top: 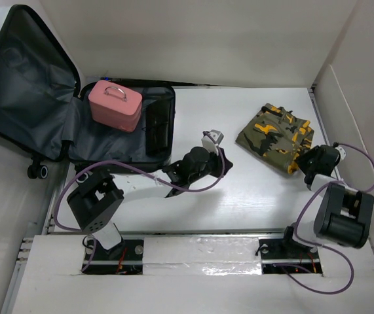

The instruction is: Pack the luggage

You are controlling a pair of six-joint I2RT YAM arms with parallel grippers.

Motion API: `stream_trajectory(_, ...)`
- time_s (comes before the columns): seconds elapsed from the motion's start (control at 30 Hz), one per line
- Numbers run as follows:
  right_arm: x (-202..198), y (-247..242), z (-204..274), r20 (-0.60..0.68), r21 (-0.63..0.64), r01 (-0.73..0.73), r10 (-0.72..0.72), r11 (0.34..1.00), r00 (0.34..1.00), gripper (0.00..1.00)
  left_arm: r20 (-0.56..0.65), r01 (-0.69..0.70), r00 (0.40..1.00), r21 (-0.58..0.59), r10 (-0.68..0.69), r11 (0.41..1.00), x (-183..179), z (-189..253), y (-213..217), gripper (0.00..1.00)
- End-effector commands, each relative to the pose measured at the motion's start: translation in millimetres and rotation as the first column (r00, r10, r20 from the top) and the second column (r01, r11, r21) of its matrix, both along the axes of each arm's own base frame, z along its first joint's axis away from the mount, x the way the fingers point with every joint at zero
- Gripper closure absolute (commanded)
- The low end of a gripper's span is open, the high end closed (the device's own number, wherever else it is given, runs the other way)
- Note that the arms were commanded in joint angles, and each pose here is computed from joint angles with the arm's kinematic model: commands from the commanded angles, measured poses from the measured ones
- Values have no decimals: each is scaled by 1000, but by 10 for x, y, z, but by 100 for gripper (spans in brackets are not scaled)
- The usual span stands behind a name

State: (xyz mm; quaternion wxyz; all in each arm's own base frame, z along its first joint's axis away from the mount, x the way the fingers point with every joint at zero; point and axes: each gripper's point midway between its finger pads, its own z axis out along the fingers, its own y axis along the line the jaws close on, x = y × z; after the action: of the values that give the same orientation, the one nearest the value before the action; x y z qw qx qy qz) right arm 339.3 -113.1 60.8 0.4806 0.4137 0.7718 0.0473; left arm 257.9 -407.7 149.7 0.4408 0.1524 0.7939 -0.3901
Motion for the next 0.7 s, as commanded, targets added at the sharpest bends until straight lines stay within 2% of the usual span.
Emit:
stream_trajectory(0.0, 317, 22, 176, 95, 66, -97, 91, 993, 991, 53, 60, 21, 998, -96, -15, 995, -29, 354, -5, 83)
stream_trajectory(0.03, 337, 48, 50, 66, 88, -115, 109, 990, 992, 52, 60, 21, 998, -96, -15, 995, -36, 353, 5, 81)
stream_trajectory(0.1, 416, 168, 34, 99, 116, -191, 180, 975, 979, 52, 61, 20, 998, -95, -14, 995, -41, 339, 19, 80)
stream_trajectory(0.13, 450, 235, 10, 104, 130, -216, 204, 968, 974, 55, 59, 17, 998, -96, -12, 995, -42, 333, 23, 79)
stream_trajectory(0.2, 519, 481, -52, 131, 184, -316, 296, 931, 946, 68, 52, 18, 999, -89, -13, 996, -37, 287, 10, 78)
stream_trajectory(0.23, 568, 585, -33, 153, 197, -356, 330, 914, 932, 83, 48, 18, 999, -89, -14, 996, -39, 278, 5, 77)
stream_trajectory(0.33, 657, 1076, -63, 180, 238, -485, 453, 842, 873, 95, 39, -8, 999, -76, 11, 997, 5, 232, 14, 72)
stream_trajectory(0.37, 674, 1234, -37, 200, 247, -522, 484, 816, 852, 96, 31, -41, 999, -75, 43, 996, 49, 220, 36, 67)
stream_trajectory(0.4, 656, 1440, -13, 214, 239, -560, 520, 793, 827, 98, 23, -59, 998, -76, 61, 995, 64, 207, 56, 58)
stream_trajectory(0.47, 604, 1774, 28, 235, 259, -613, 567, 746, 789, 98, 5, -114, 993, -84, 114, 990, 113, 173, 114, 51)
stream_trajectory(0.53, 570, 1944, 71, 256, 259, -639, 586, 724, 769, 97, -11, -159, 987, -86, 159, 983, 196, 136, 179, 48)
stream_trajectory(0.63, 412, 2215, 106, 277, 276, -669, 609, 690, 743, 89, -47, -246, 969, -68, 243, 967, 371, 43, 263, 46)
stream_trajectory(0.67, 376, 2249, 113, 281, 284, -662, 600, 693, 749, 86, -74, -278, 958, -19, 276, 960, 436, -111, 313, 46)
